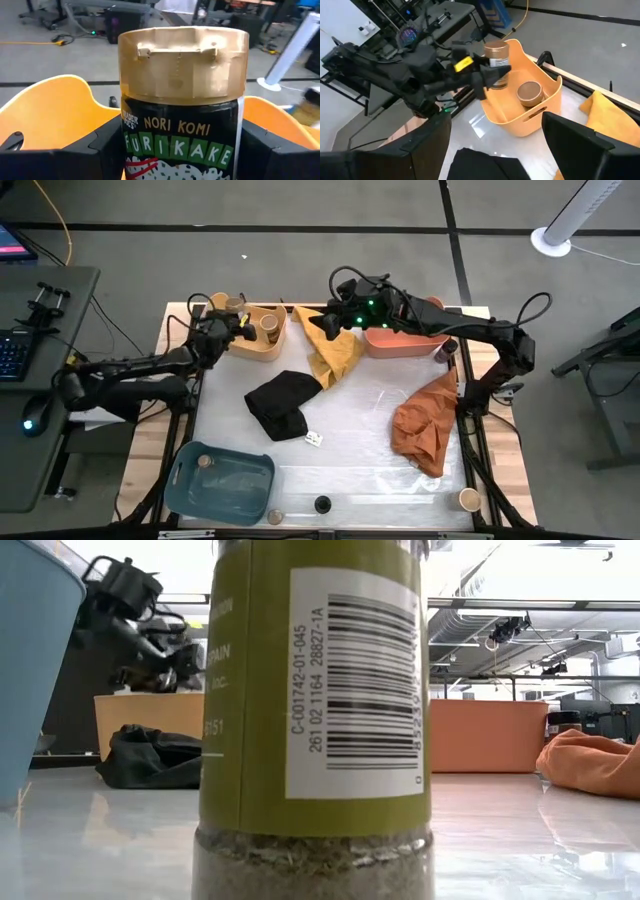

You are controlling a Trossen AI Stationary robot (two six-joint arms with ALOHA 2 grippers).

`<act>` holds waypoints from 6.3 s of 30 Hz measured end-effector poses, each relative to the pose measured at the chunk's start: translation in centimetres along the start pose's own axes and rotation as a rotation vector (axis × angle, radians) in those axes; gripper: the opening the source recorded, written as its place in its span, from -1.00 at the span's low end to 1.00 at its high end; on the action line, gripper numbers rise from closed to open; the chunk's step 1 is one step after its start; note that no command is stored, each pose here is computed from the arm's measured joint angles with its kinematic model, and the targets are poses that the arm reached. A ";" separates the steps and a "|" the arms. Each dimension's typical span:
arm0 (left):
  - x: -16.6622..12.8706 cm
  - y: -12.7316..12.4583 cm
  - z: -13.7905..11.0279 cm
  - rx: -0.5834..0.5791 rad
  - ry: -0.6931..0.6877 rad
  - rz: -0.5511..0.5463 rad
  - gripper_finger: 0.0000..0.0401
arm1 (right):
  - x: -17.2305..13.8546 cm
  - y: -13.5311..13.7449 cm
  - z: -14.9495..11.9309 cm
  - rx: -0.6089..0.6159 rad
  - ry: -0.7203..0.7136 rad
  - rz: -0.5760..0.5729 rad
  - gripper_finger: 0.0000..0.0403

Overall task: Sort spices by type
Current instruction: Put the top gold seasoning bottle into the yellow bin, then put the bottom black seasoning bottle into the orange bin

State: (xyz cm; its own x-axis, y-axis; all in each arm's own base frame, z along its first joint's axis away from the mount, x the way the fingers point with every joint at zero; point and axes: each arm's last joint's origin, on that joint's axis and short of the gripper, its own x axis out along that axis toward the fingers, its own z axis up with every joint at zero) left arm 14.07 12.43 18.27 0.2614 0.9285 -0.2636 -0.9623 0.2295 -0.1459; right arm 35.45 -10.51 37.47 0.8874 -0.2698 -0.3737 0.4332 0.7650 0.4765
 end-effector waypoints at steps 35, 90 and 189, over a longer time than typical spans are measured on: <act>4.8 -0.7 -3.9 0.064 0.029 0.067 0.31 | 0.0 0.7 -0.4 0.000 0.014 0.031 0.52; -8.8 -21.1 11.1 0.500 0.349 -1.185 0.44 | -10.2 -1.3 2.1 -0.227 0.041 -0.111 0.52; -28.1 -29.0 -13.0 0.937 0.471 -1.547 0.44 | -16.6 14.5 -19.6 -0.214 0.380 -0.244 0.52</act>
State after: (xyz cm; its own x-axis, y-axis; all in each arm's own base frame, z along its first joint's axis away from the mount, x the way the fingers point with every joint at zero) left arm 35.59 -24.13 17.54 0.6706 -0.3419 -0.6583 0.4377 0.8989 -0.0210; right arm 23.93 16.46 34.99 0.6267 -0.2539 -0.7367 0.5437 0.8198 0.1800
